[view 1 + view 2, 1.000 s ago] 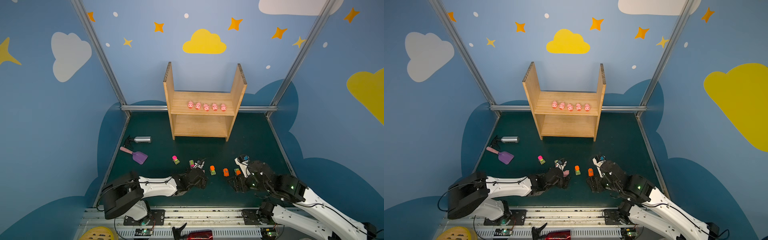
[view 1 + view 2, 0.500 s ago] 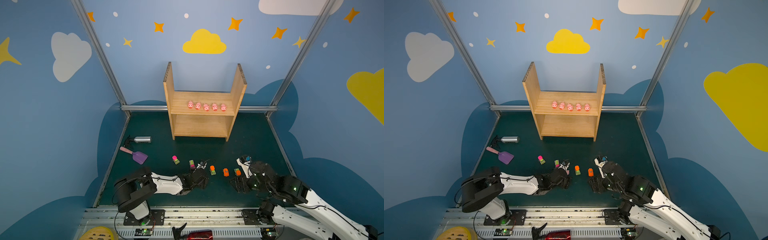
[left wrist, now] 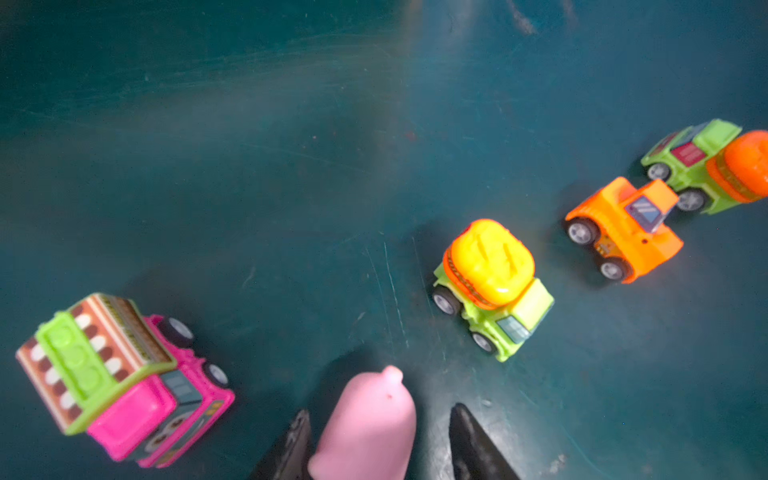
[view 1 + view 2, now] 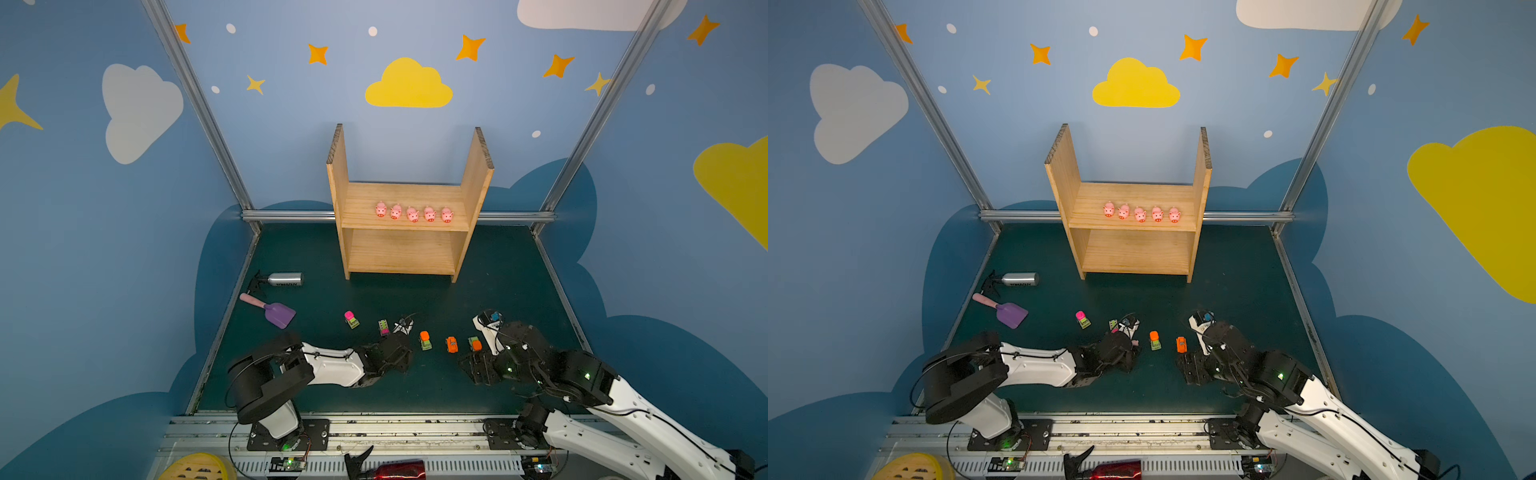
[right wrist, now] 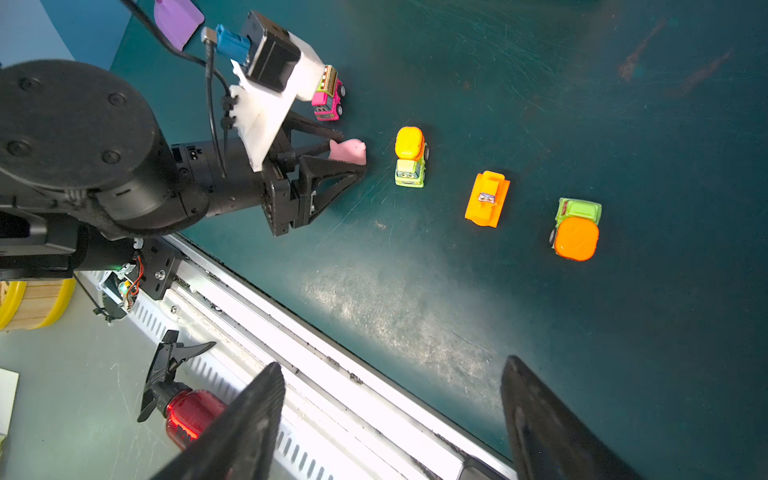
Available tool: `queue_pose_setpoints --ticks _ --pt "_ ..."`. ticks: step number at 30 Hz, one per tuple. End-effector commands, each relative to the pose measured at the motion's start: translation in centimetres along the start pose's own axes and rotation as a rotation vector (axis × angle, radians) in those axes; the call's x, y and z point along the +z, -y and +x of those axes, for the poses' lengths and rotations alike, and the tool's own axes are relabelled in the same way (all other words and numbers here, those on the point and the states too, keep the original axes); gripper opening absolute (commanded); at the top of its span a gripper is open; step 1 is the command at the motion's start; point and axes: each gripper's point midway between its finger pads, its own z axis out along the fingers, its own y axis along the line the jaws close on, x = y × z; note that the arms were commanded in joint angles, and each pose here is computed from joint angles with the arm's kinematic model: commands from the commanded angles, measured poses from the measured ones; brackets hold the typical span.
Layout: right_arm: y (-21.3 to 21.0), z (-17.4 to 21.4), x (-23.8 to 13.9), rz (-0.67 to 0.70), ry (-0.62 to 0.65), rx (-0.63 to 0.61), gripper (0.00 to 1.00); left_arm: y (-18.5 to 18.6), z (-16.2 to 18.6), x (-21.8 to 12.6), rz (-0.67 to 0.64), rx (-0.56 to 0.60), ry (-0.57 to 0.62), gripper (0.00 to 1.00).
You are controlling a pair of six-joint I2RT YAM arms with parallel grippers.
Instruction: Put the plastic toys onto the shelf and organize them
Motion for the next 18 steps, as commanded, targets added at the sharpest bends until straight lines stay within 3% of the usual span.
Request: queue_pose_setpoints --ticks 1,11,15,18 --pt "0.2 0.3 0.1 0.010 -0.016 0.011 0.81 -0.3 1.0 0.3 0.009 0.012 -0.024 0.54" --pt "0.2 0.2 0.3 0.012 -0.022 0.016 0.81 -0.6 1.9 0.6 0.006 0.005 -0.042 0.52" --pt "0.2 0.3 0.4 0.012 -0.024 0.016 0.81 -0.6 1.9 0.7 0.004 0.006 -0.047 0.42" --pt "0.2 0.3 0.3 0.007 -0.021 0.019 0.81 -0.7 2.2 0.7 0.004 0.004 -0.057 0.42"
